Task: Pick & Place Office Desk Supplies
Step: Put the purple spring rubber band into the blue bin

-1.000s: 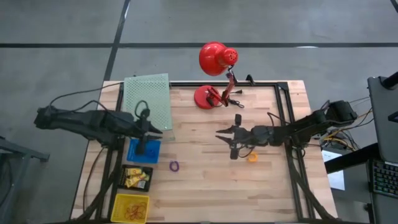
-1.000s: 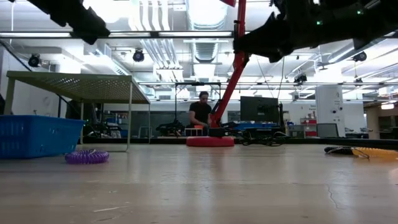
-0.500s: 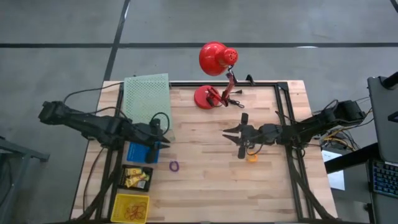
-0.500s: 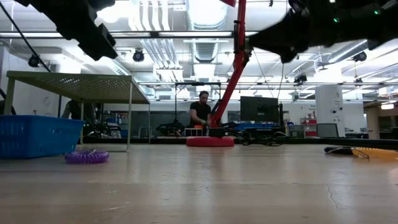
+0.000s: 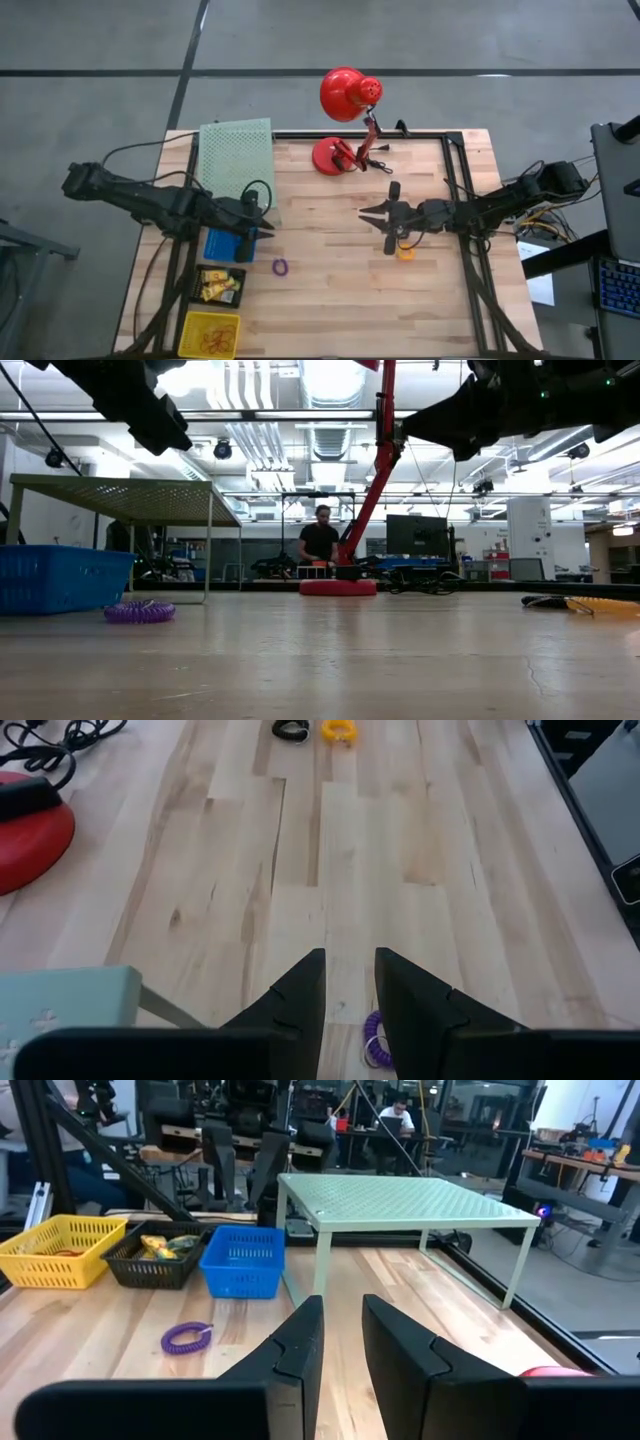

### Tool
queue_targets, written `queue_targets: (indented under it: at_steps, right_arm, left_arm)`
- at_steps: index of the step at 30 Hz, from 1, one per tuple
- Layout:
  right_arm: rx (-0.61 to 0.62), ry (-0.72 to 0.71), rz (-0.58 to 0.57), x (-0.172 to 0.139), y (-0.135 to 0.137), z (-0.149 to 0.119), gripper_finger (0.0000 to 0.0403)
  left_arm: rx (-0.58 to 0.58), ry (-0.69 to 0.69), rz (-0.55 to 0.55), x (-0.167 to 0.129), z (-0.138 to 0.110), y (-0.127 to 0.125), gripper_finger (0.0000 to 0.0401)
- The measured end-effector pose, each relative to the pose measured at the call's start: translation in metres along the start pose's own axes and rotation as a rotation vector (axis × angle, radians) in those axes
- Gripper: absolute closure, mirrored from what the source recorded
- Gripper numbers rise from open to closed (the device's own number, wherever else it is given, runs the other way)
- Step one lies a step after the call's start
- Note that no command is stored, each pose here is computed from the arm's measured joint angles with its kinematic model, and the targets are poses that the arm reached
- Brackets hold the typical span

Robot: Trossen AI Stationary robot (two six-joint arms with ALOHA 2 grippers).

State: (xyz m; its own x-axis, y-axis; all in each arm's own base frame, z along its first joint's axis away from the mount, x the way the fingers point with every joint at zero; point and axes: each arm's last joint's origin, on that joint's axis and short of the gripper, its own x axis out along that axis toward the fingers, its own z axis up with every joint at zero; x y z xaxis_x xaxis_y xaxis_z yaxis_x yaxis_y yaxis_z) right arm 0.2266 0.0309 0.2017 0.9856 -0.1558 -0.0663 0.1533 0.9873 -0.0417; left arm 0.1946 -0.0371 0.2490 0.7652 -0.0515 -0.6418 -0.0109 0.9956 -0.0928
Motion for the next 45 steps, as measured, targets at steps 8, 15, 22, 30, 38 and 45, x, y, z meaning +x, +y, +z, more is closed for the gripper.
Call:
queue_targets:
  at_steps: [8, 15, 22, 30, 38, 45]
  right_arm:
    - [-0.023, 0.018, 0.000, -0.002, 0.000, -0.005, 0.0335]
    - [-0.043, 0.019, 0.000, -0.002, -0.001, -0.005, 0.0335]
    - [-0.044, 0.018, 0.000, -0.002, -0.001, -0.005, 0.0335]
    - [-0.048, 0.018, 0.000, -0.002, -0.001, -0.005, 0.0335]
    - [-0.051, 0.018, 0.000, -0.002, -0.001, -0.005, 0.0335]
    - [-0.051, 0.019, 0.000, -0.002, -0.001, -0.005, 0.0335]
  left_arm:
    - [0.000, 0.002, 0.000, 0.000, 0.000, 0.000, 0.0305]
    - [0.000, 0.001, 0.000, 0.000, 0.000, 0.000, 0.0305]
    - [0.000, 0.001, 0.000, 0.000, 0.000, 0.000, 0.0304]
    - [0.014, 0.001, 0.001, 0.000, 0.000, 0.000, 0.0304]
    - [0.088, 0.029, 0.039, 0.010, -0.002, -0.007, 0.0304]
    - [0.046, 0.091, 0.111, 0.024, 0.000, -0.008, 0.0304]
